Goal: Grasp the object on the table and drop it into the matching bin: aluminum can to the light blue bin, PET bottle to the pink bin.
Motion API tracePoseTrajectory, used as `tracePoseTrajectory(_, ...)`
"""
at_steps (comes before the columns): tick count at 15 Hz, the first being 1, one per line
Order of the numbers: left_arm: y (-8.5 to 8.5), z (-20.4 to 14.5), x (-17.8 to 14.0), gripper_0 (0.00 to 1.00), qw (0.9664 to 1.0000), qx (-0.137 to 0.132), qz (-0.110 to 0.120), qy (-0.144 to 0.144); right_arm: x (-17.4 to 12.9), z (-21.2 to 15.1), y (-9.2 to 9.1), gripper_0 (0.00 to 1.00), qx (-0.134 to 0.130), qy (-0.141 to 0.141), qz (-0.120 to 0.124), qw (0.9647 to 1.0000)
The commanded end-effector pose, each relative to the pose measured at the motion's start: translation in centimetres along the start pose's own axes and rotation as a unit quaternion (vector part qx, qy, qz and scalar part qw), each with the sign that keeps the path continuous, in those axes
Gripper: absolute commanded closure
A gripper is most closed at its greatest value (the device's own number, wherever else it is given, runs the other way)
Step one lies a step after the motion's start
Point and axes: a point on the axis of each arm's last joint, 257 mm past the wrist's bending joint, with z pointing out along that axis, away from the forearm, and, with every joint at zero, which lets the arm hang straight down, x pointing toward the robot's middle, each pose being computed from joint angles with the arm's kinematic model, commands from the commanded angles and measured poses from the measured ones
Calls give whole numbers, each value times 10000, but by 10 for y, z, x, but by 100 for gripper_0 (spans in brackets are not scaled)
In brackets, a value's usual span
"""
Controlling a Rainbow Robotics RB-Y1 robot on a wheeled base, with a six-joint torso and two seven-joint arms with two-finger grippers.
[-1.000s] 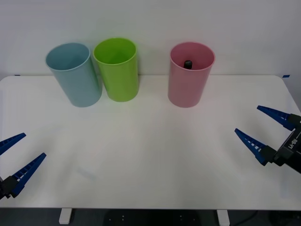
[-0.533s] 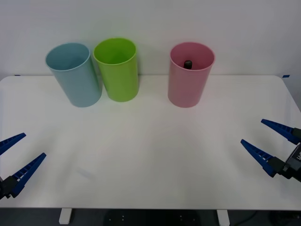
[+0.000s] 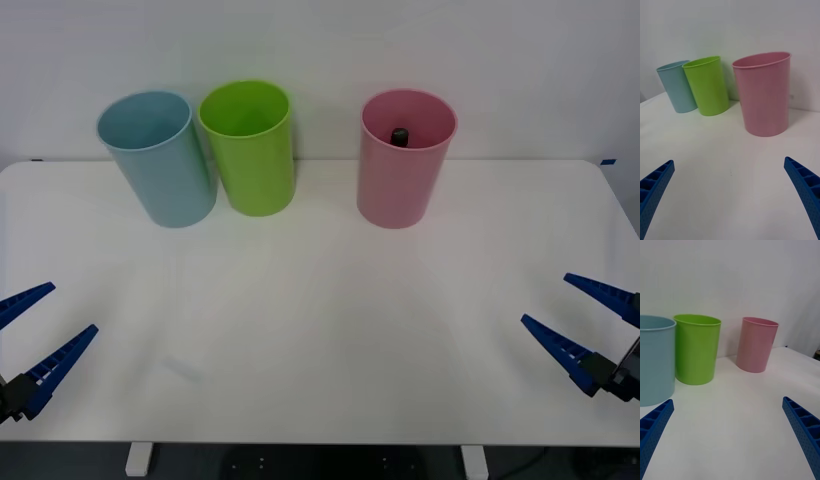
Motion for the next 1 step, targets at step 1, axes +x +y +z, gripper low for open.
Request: tracePoseTrajectory(1, 0, 0, 0, 0, 10000, 0, 0, 0, 0, 0, 0, 0, 3, 1, 3, 10000)
